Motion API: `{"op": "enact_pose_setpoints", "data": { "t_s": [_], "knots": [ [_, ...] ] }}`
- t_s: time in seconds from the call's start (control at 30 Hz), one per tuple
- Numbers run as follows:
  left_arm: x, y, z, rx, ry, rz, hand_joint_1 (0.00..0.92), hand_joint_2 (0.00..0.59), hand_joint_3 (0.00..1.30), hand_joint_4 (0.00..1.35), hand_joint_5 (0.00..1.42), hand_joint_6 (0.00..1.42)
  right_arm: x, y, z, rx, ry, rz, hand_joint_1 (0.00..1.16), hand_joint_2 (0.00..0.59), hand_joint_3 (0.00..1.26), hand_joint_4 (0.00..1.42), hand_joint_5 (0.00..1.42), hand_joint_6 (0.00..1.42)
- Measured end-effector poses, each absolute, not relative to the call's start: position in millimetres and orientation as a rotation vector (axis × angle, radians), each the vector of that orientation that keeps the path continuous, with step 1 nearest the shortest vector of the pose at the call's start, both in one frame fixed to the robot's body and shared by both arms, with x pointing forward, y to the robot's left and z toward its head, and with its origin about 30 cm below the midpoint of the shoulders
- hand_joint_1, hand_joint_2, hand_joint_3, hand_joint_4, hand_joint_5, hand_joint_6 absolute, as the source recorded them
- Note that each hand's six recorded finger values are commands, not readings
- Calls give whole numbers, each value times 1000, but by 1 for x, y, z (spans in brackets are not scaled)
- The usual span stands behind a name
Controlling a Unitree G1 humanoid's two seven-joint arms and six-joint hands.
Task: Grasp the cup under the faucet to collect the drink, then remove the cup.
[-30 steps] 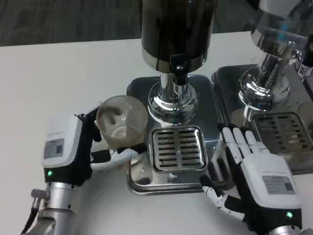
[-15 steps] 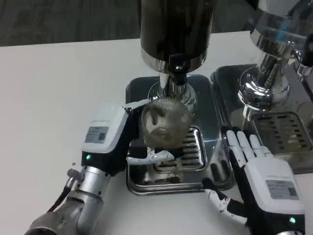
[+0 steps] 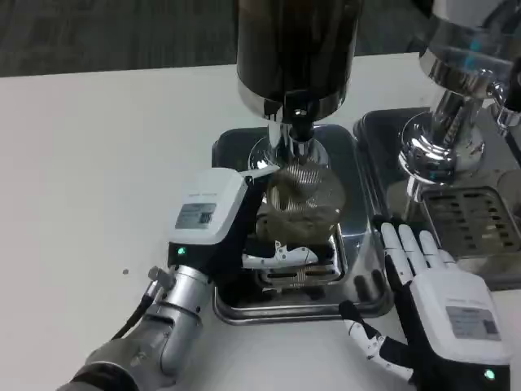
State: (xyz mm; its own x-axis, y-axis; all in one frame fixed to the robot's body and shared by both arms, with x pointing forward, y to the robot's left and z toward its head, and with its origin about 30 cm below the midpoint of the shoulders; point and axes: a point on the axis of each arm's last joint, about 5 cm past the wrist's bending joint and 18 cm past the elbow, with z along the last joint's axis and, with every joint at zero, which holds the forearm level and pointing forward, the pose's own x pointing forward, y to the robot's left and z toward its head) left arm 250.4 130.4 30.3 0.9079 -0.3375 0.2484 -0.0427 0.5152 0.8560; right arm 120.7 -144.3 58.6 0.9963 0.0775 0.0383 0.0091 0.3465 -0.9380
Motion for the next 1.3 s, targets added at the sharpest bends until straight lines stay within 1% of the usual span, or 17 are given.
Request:
{"op": "enact_pose_setpoints", "data": {
  "t_s": [0.17,0.2,0.23,0.27,0.3,0.43,0.5,0.57,0.63,0.7,0.73,0.83,0.9,1.07,1.17,1.2,1.3],
  "knots": [
    [250,129,29,1032,-405,-184,645,0,639,810,1014,1251,120,-144,58,-1216,-79,45,387,366,0,0,0,97],
    [250,128,29,1034,-405,-185,587,0,572,711,986,1233,120,-144,58,-1216,-79,45,387,366,0,0,0,97],
    [250,129,29,1038,-403,-183,498,21,485,605,969,1194,120,-144,58,-1216,-79,45,387,366,0,0,0,97],
    [250,129,28,1043,-400,-182,426,32,405,528,957,1146,120,-144,58,-1216,-79,45,387,366,0,0,0,97],
    [250,129,28,1046,-400,-183,383,38,365,495,946,1125,120,-144,58,-1216,-79,45,387,366,0,0,0,97],
    [249,130,28,1049,-396,-182,316,43,320,414,889,1083,120,-144,58,-1217,-74,52,387,366,0,0,0,97],
    [249,132,27,1052,-394,-181,286,48,292,365,847,1031,120,-144,59,-1217,-72,56,387,366,0,0,0,97],
    [249,132,27,1052,-395,-178,181,32,261,322,797,990,121,-144,59,-1217,-73,55,387,366,0,0,0,97],
    [249,132,27,1048,-398,-168,113,18,248,309,768,956,122,-144,59,-1216,-77,54,387,366,0,0,0,97],
    [250,133,28,1029,-395,-145,27,7,197,295,741,916,123,-144,59,-1214,-79,52,387,366,0,0,0,97],
    [250,133,29,1018,-393,-133,5,4,181,294,736,914,123,-144,60,-1212,-79,51,387,366,0,0,0,97],
    [250,134,30,991,-397,-125,0,0,158,294,725,913,124,-144,59,-1212,-76,46,387,366,0,0,0,97],
    [249,135,31,926,-397,-98,0,0,149,294,722,897,125,-144,60,-1211,-78,43,387,366,0,0,0,97],
    [243,144,29,843,-355,-49,0,0,123,272,680,875,129,-145,59,-1205,-79,39,387,366,0,0,0,97],
    [244,148,31,802,-341,-25,0,51,159,307,701,874,130,-146,58,-1198,-71,43,387,366,0,0,0,97],
    [244,149,32,789,-349,-16,0,56,162,310,701,874,130,-146,57,-1197,-68,45,386,365,0,0,0,97],
    [244,154,36,765,-403,6,0,72,171,311,668,781,131,-146,57,-1192,-66,43,386,363,0,0,0,97]
  ]
}}
